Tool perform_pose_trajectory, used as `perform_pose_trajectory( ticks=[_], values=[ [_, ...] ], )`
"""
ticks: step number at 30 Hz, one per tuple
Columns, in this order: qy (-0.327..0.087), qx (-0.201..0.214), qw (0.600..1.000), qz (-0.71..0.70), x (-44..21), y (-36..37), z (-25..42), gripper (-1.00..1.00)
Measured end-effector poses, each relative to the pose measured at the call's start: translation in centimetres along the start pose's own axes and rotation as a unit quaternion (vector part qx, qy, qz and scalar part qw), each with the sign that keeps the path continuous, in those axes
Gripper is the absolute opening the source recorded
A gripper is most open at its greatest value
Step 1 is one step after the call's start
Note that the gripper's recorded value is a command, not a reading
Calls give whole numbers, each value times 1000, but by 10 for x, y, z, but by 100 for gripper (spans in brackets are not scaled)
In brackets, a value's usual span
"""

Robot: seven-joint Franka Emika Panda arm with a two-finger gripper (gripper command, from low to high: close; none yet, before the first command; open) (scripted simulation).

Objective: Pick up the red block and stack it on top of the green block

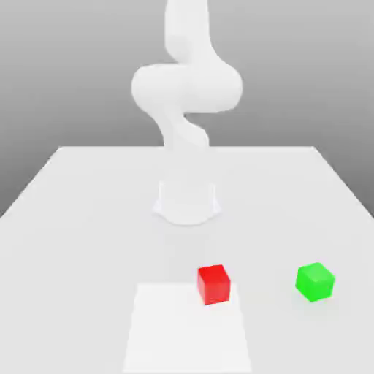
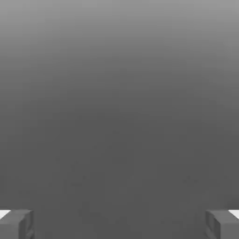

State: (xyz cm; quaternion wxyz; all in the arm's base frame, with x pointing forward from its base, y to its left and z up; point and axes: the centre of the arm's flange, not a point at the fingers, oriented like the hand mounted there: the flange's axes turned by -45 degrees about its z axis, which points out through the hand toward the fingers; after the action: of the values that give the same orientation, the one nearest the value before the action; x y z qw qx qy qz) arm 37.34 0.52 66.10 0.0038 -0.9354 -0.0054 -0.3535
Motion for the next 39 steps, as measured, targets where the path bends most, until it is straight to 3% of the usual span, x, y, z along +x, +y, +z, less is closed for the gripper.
perform_pose_trajectory(
  ticks=[9, 18, 23, 24, 31, 39],
  values=[
    [-166, 21, 985, -51, -116, -26, 197, 0],
    [-338, 40, 934, -110, -321, -44, 318, 0],
    [-351, 41, 929, -114, -363, -44, 352, 0],
    [-351, 41, 929, -114, -370, -44, 358, -100],
    [-351, 41, 928, -114, -371, -44, 359, -100],
    [-351, 45, 927, -124, -332, -49, 316, -100]
  ],
)
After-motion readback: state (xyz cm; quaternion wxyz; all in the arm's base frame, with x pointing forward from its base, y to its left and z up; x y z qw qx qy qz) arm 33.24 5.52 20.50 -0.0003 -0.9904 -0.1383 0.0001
